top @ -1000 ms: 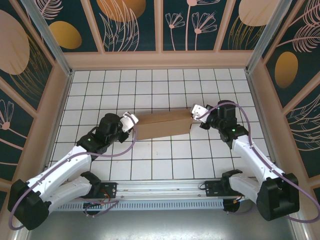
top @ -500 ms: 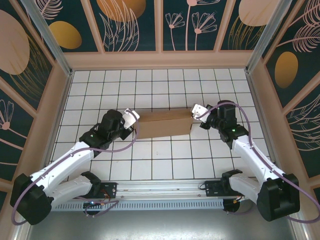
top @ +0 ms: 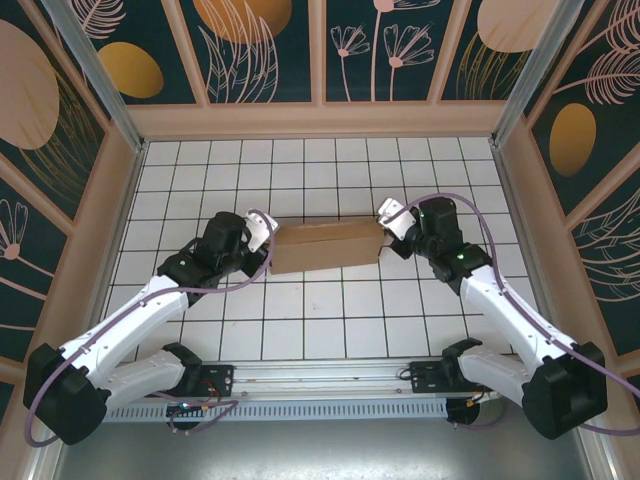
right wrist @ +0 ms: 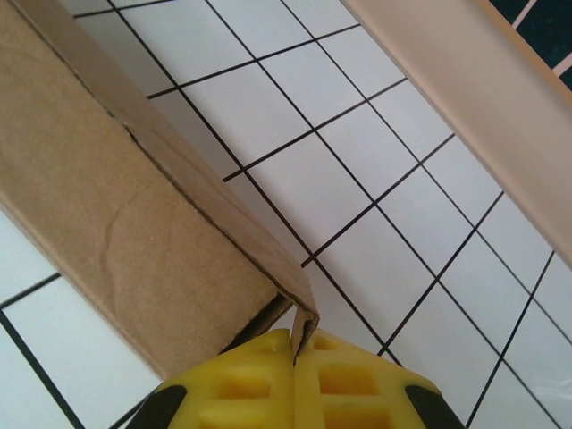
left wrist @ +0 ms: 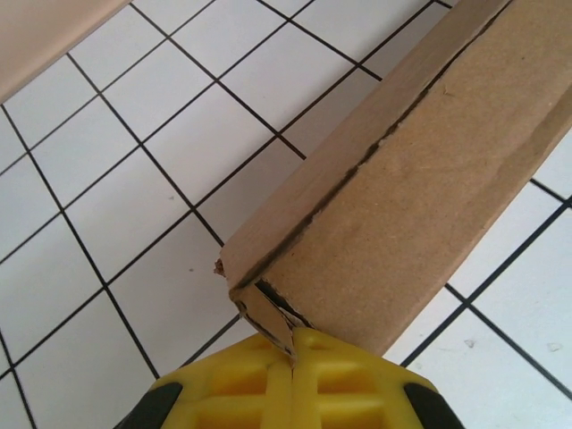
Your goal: Fold the paper box
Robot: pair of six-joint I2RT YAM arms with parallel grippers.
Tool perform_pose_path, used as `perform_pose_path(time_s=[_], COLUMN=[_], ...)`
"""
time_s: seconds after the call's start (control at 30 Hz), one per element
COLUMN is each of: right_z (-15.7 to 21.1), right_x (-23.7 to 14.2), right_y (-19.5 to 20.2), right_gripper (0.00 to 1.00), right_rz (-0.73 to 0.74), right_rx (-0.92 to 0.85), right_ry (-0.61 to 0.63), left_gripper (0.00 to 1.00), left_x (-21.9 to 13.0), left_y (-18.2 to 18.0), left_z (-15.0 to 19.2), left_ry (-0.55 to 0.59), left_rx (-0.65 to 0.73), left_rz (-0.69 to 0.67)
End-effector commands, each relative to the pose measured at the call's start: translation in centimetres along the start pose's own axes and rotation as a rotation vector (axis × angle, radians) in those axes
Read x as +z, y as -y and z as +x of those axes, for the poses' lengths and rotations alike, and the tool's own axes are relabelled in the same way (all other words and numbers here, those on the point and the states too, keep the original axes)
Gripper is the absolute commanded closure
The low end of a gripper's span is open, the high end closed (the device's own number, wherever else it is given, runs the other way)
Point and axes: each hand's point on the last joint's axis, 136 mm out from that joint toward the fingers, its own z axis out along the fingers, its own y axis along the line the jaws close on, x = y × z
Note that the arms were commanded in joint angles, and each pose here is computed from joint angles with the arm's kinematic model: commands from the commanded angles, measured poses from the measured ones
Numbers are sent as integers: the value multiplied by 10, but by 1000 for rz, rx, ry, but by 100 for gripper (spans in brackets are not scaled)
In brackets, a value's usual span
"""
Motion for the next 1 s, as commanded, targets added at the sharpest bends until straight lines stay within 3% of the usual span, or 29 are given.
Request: perform_pose_path(time_s=[0.0, 0.23, 0.53, 0.73, 0.97], right_z=[-35, -41, -50, -34, -30], right_x=[-7, -4, 7, 17, 17], right_y=[-20, -21, -23, -19, -18], right_gripper=[100, 100, 100, 100, 100], right_rz=[-124, -161, -218, -168, -156], right_rx=[121, 334, 546, 645, 646], right_ry=[86, 10, -78, -185, -200], left_gripper=[100, 100, 100, 100, 100], left_x=[-12, -13, 8, 7, 7], left_y=[24, 24, 29, 21, 17], left_z=[-45, -53, -50, -49, -40], left_ry=[145, 149, -4, -3, 6], left_rx=[-54, -189, -338, -366, -357], left_rz=[145, 164, 200, 173, 153])
